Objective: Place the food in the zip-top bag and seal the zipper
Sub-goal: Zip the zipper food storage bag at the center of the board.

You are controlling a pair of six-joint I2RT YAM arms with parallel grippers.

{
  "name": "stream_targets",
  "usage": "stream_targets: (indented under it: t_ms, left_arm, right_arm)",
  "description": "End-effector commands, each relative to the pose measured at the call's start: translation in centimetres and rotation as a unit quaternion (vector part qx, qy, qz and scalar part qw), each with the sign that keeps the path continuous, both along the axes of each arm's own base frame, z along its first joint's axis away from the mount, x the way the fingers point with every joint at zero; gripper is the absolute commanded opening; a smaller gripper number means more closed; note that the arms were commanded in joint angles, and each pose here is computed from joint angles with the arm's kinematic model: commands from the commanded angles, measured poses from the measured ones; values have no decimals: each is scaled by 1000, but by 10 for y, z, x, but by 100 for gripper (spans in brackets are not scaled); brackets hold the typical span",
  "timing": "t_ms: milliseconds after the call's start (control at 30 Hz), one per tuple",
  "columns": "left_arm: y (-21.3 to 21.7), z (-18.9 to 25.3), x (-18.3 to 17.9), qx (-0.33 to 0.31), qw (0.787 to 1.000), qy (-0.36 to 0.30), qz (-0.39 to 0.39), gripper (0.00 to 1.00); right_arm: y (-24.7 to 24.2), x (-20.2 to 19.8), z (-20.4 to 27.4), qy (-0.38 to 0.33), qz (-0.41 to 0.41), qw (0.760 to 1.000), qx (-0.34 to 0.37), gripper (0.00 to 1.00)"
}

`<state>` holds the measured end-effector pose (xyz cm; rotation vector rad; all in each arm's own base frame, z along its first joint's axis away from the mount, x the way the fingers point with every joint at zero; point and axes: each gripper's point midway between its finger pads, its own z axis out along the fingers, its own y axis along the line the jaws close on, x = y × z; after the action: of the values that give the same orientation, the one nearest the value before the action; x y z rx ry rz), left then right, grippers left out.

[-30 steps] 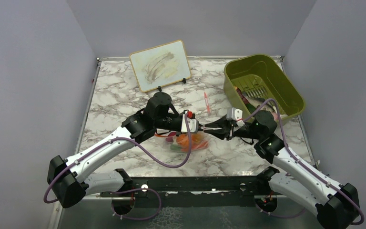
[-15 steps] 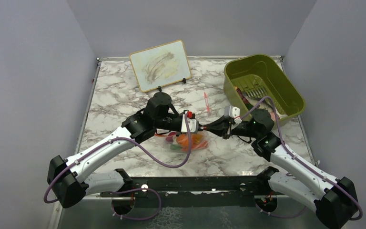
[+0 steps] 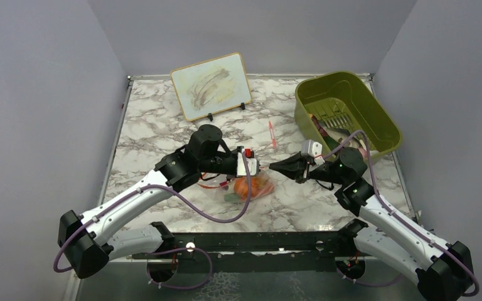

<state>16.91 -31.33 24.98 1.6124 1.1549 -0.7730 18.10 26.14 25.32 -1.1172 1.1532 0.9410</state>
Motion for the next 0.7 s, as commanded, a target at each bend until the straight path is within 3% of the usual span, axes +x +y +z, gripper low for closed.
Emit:
stream_targets:
  t_ms: [0,100,167,200,667]
  left_arm:
    - [15,-12,7,24,999,-10,39,0]
    - [13,-9,4,17,999,-11,26,0]
    - [10,-5,0,9,1000,-10,13,0]
    - [8,-3,-1,5,1000,-11,8,0]
    - [2,0,-3,-1,1000,-15,-16,0]
  right_arm:
    - [-2,-5,6,-17,1,1000,13,1]
    - [1,-10,6,-29,24,999,7,5]
    - [2,-12,8,-34,35,999,6,25]
    - [3,-13,9,-38,40,998,4,29]
    - [16,-1,11,-35,54,998,3,30]
